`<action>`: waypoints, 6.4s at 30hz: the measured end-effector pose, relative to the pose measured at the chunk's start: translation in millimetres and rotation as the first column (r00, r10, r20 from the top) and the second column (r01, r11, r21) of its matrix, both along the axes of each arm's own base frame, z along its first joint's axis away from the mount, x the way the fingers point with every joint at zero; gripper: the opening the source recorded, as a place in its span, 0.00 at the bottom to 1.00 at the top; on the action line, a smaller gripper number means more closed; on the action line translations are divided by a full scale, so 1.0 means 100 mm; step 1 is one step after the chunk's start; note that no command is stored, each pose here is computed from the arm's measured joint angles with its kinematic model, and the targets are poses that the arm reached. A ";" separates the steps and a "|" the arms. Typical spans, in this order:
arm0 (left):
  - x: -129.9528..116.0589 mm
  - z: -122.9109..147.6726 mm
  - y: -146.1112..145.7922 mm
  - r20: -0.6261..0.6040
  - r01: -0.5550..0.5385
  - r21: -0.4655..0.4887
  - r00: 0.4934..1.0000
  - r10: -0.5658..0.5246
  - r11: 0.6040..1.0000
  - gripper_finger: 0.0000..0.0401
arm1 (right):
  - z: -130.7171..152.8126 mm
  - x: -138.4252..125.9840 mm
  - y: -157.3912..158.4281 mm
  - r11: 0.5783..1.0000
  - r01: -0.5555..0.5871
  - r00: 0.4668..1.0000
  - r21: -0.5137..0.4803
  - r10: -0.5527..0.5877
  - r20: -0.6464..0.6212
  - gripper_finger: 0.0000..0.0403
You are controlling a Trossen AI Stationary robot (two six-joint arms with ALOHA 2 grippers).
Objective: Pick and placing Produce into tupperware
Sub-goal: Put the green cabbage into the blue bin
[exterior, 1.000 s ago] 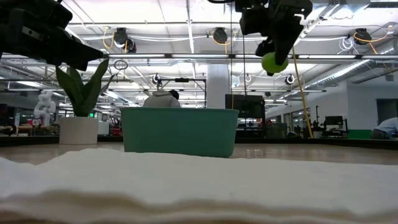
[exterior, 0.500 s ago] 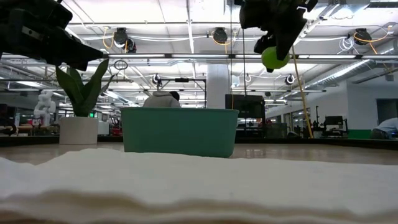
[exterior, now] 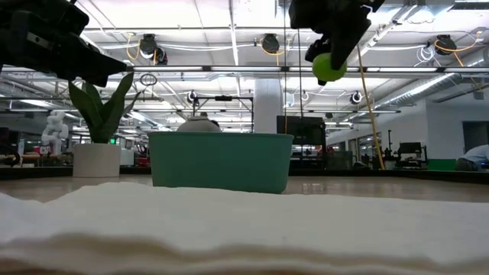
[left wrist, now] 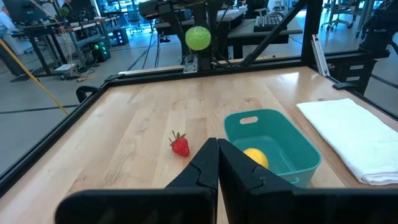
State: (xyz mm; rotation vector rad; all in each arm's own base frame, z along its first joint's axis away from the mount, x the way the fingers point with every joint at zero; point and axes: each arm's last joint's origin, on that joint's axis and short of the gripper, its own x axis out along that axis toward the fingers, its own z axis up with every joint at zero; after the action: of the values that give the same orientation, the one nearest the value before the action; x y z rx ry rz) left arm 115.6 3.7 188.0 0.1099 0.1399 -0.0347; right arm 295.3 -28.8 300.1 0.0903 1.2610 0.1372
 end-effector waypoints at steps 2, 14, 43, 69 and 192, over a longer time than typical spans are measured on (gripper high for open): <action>0.00 0.00 0.00 0.000 0.000 0.000 1.000 0.000 1.000 0.01 | 0.00 0.02 0.00 1.000 0.000 1.000 -0.002 0.000 0.017 0.57; 0.00 0.00 0.00 0.000 0.000 0.000 1.000 0.000 1.000 0.01 | -0.01 0.22 -0.03 1.000 -0.007 0.996 -0.013 0.008 0.093 0.56; 0.00 -0.01 0.00 -0.009 0.001 0.006 1.000 -0.001 1.000 0.01 | -0.04 1.19 0.10 0.982 -0.183 0.982 -0.043 0.185 0.030 0.57; 0.00 -0.02 0.00 -0.016 0.000 0.002 1.000 0.000 1.000 0.01 | -0.28 1.26 0.31 0.964 -0.259 0.964 -0.056 0.261 0.047 0.56; -0.01 -0.05 0.00 -0.052 0.000 0.001 0.999 0.000 1.000 0.01 | -1.21 1.25 0.64 0.945 -0.326 0.940 0.035 0.320 0.120 0.57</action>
State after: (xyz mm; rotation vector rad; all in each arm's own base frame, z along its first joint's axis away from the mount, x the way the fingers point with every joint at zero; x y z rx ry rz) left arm 114.7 3.6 183.0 0.1098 0.1919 -0.0379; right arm 419.9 35.0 179.6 -0.0784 1.1520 0.4558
